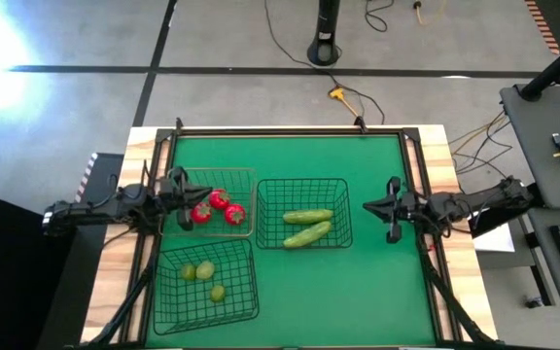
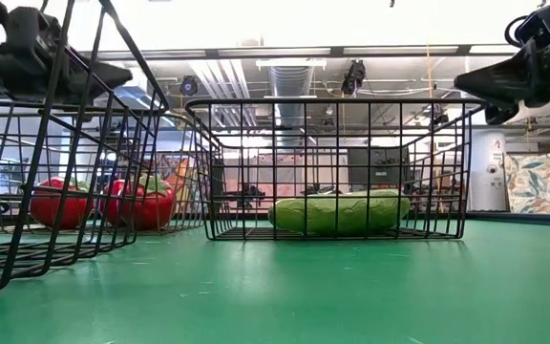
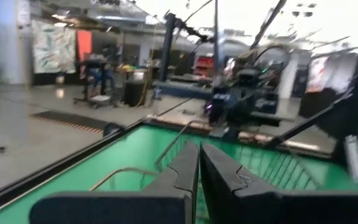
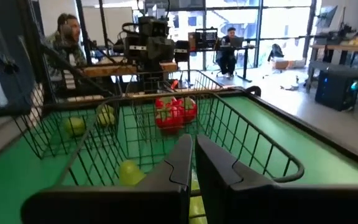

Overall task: Sort produce into baskets
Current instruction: Return to Home Position

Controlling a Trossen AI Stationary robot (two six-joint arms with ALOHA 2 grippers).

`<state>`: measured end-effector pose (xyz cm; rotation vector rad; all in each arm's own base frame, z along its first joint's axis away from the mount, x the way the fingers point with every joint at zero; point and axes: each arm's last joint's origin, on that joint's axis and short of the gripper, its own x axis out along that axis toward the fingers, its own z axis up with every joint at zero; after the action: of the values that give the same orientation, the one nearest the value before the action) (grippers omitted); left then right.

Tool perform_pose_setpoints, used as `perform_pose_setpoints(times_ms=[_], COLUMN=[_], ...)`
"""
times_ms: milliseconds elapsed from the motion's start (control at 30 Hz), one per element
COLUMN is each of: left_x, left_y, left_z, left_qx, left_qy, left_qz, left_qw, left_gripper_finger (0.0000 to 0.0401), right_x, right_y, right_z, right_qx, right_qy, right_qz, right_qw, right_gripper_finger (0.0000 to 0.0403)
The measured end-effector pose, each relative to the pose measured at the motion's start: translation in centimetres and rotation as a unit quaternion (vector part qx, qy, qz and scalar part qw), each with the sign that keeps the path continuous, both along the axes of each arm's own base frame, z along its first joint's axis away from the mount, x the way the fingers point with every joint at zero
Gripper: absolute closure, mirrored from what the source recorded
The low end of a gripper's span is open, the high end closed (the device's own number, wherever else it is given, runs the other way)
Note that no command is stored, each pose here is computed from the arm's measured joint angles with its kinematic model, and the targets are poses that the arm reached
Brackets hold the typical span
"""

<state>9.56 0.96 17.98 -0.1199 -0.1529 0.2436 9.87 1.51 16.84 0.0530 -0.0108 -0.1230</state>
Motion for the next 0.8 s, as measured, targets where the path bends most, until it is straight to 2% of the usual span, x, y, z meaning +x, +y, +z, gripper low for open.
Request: perform_pose_setpoints(times_ms=[133,367,667,800], left_x=[0.1,0.4,0.4,0.5], left_y=[0.2,0.1,0.0,0.0], left_z=[-0.8,-0.9,-1.2,-1.3], left_qx=[0.005,0.007,0.038,0.074], left_qy=[0.046,0.058,0.078,0.101], left_qz=[0.032,0.023,0.007,0.008], left_qw=[0.998,0.998,0.996,0.992], left_gripper_finger=[0.0401,0.0401,0.0401,0.0401], right_x=[0.1,0.2,0.2,0.2], right_y=[0.0,0.0,0.0,0.0], right_z=[-0.1,-0.2,-0.2,-0.3], right_qx=[-0.026,-0.029,-0.029,-0.029], right_qy=[0.010,0.016,0.016,0.016], right_qz=[0.000,0.000,0.000,0.000], right_qw=[1.000,0.999,0.999,0.999], right_gripper_finger=[0.0390,0.0390,0.0390,0.0390])
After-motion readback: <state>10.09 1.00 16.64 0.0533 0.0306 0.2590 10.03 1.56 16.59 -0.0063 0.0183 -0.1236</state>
